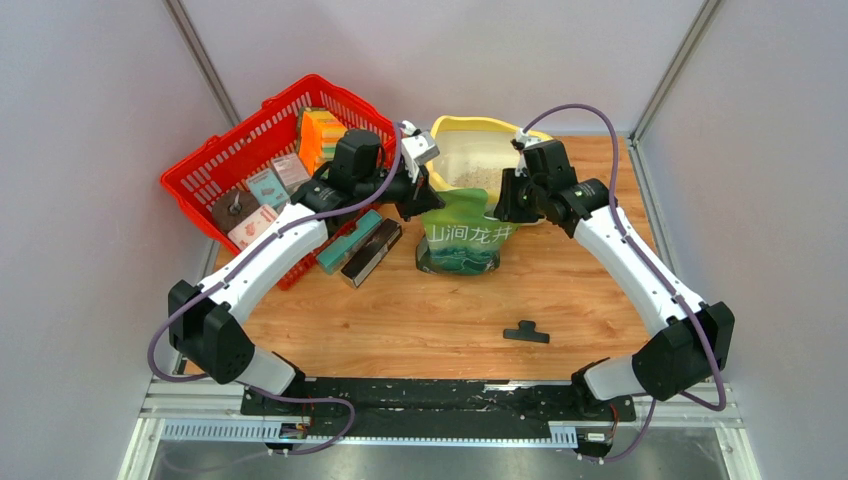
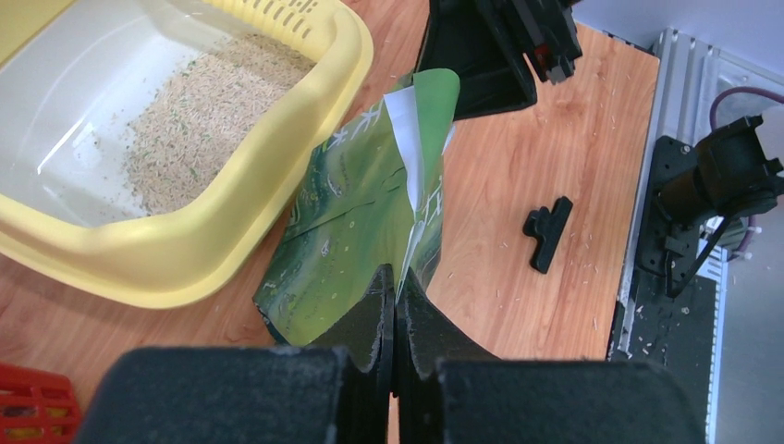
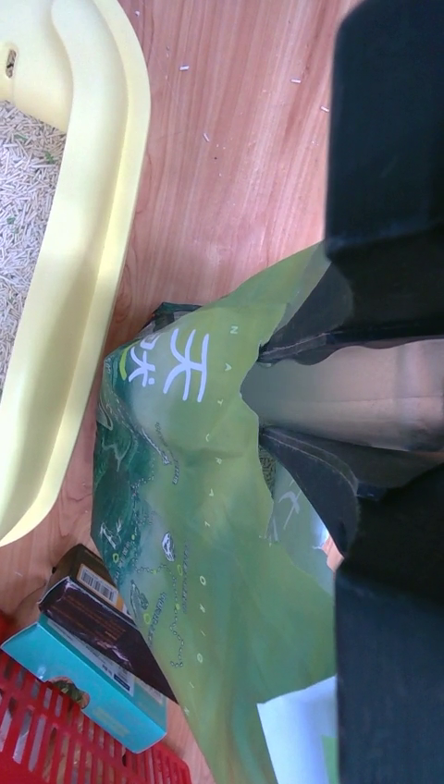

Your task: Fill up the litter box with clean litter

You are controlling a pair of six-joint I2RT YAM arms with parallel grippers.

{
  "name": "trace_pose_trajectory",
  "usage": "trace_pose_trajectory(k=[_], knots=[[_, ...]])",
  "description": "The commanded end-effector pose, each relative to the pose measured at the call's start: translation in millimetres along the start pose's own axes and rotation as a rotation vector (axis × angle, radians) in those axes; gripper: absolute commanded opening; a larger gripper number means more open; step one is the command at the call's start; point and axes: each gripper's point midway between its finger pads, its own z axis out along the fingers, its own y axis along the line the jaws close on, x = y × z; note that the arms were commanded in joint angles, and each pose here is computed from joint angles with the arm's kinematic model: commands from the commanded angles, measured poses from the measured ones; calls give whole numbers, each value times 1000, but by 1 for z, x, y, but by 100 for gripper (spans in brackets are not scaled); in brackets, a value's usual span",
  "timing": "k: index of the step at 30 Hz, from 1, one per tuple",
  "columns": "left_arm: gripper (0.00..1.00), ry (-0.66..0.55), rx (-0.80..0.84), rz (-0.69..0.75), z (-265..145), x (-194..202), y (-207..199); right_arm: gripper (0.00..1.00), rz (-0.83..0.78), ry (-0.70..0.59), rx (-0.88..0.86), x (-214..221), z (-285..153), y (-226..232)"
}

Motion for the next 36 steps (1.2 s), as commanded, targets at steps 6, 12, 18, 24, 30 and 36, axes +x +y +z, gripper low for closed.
trace_pose_trajectory(k=[6, 12, 18, 24, 30, 36], knots=[[0, -233, 46, 88, -13, -81, -21, 0, -68, 173, 33, 48, 32, -4], [0, -224, 59, 61, -8, -77, -20, 0, -22, 274, 19, 87, 54, 1], [0, -216, 73, 72, -3, -76, -19, 0, 146, 347, -145, 97, 69, 29], [0, -209, 68, 97, 1, -80, -14, 0, 238, 325, -457, 66, 53, 76], [0, -186, 63, 161, -6, -80, -16, 0, 305, 270, -660, 18, 19, 78], [0, -124, 42, 304, -23, -67, -19, 0, 314, 233, -831, -9, -20, 68]])
